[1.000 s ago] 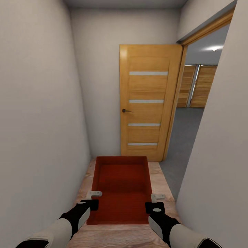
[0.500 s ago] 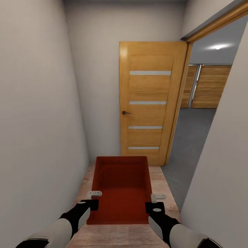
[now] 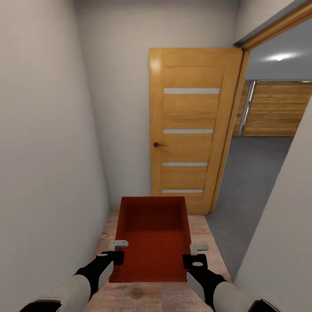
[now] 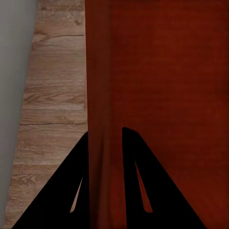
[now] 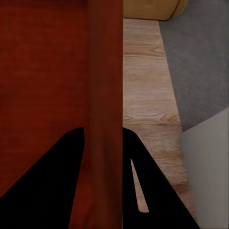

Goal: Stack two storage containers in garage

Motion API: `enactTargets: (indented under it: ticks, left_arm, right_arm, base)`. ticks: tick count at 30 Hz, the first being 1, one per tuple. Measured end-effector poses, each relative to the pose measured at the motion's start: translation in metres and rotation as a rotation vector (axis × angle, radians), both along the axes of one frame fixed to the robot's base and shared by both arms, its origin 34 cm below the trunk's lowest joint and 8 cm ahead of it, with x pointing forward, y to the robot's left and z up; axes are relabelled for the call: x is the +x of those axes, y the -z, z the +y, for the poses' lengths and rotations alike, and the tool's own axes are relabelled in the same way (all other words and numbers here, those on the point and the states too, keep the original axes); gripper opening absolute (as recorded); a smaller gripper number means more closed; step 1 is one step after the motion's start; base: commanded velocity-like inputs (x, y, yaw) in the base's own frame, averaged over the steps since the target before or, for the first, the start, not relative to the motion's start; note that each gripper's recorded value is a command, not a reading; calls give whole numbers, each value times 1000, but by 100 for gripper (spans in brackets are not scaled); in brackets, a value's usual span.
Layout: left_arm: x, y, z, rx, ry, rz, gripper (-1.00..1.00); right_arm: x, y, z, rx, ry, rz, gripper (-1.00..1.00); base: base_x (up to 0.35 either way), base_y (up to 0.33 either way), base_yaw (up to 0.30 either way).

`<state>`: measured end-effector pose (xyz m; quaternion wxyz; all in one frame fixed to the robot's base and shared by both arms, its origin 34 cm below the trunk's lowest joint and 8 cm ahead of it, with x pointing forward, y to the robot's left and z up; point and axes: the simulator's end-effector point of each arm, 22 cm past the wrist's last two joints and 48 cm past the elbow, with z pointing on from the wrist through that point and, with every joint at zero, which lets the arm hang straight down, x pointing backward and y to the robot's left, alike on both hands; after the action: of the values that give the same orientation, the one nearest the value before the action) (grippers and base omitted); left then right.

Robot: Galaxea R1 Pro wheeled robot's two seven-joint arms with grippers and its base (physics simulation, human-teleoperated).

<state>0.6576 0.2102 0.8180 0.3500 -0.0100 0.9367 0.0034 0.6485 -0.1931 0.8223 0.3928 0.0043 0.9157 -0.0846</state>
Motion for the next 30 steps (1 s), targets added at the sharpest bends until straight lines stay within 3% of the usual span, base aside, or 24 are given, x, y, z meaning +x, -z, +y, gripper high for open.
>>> enactTargets:
  ticks: [21,30]
  left_arm:
    - [0,0,0,0,0,0,-100]
    - [1,0,0,0,0,-2,-100]
  right_arm:
    - [0,0,0,0,0,0,-100]
    - [1,0,0,0,0,-1,-100]
  base:
    - [321,0,0]
    - [63,0,0]
